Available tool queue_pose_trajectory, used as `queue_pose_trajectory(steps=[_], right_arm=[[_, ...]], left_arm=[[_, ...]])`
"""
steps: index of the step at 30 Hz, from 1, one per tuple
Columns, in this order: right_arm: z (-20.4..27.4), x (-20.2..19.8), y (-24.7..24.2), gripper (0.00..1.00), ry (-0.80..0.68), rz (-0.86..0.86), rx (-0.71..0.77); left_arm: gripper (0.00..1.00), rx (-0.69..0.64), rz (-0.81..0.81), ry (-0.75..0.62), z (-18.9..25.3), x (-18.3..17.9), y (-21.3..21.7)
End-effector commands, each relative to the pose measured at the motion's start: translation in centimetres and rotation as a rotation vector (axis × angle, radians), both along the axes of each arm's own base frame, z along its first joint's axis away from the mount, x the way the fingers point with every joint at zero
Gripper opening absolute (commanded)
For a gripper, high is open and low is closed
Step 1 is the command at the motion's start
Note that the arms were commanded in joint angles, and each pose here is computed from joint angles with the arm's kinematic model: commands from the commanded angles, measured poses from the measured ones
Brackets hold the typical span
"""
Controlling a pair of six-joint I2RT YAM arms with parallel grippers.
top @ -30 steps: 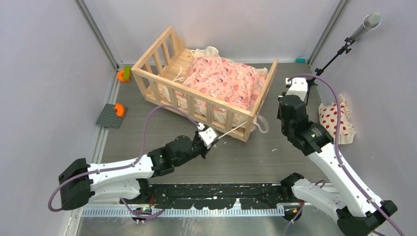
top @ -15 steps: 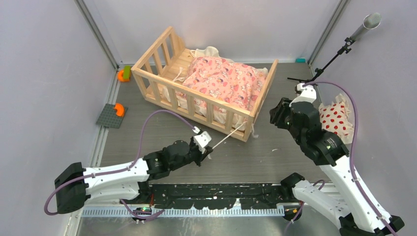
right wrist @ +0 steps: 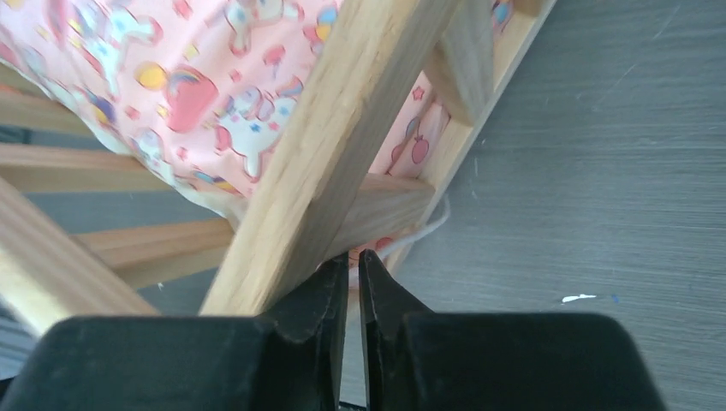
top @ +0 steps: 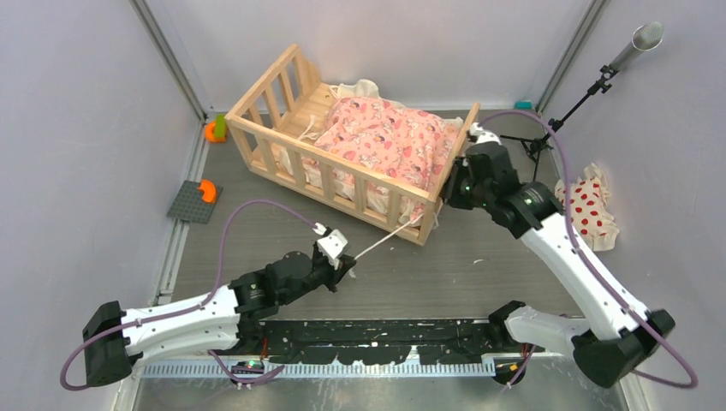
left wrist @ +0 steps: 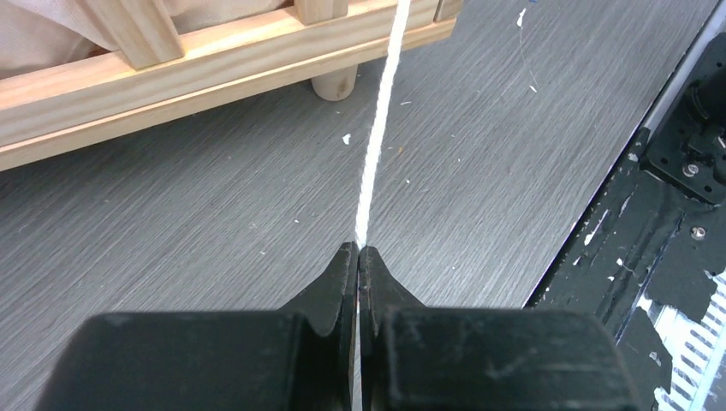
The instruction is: Set up the pet bed
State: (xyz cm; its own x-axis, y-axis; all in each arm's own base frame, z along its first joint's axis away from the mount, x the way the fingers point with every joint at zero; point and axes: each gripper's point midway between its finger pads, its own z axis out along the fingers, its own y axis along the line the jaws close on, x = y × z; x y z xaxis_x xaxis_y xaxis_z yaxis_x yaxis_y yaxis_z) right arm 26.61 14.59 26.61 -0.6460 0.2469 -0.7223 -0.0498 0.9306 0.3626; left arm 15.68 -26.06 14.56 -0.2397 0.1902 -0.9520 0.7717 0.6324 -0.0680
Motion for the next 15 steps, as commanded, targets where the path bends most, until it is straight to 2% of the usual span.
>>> queue_pose_trajectory(steps=[1, 4, 8, 12, 15], right_arm=[[3.3, 1.1, 8.5, 0.17, -0.099, 0.245, 0.164], [3.3, 0.6, 10.5, 0.18, -0.101, 0.292, 0.082], [2.1, 0.3, 7.7, 0.21, -0.104, 0.192, 0.003], [-1.1, -1.8, 3.0, 0.3, -0.132, 0.12, -0.089], [-4.1, -3.6, 1.9, 0.44, -0.151, 0.159, -0.089]], left_arm=[[0.0, 0.003, 0.071, 0.016, -0.3, 0.4, 1.6], [0.0, -0.022, 0.099, 0.015, 0.2, 0.5, 2.1], [0.0, -0.016, 0.129, 0.018, -0.2, 0.6, 3.0], [0.0, -0.024, 0.162, 0.02, 0.0, 0.8, 3.5], [0.0, -0.026, 0.162, 0.024, 0.1, 0.8, 3.5]])
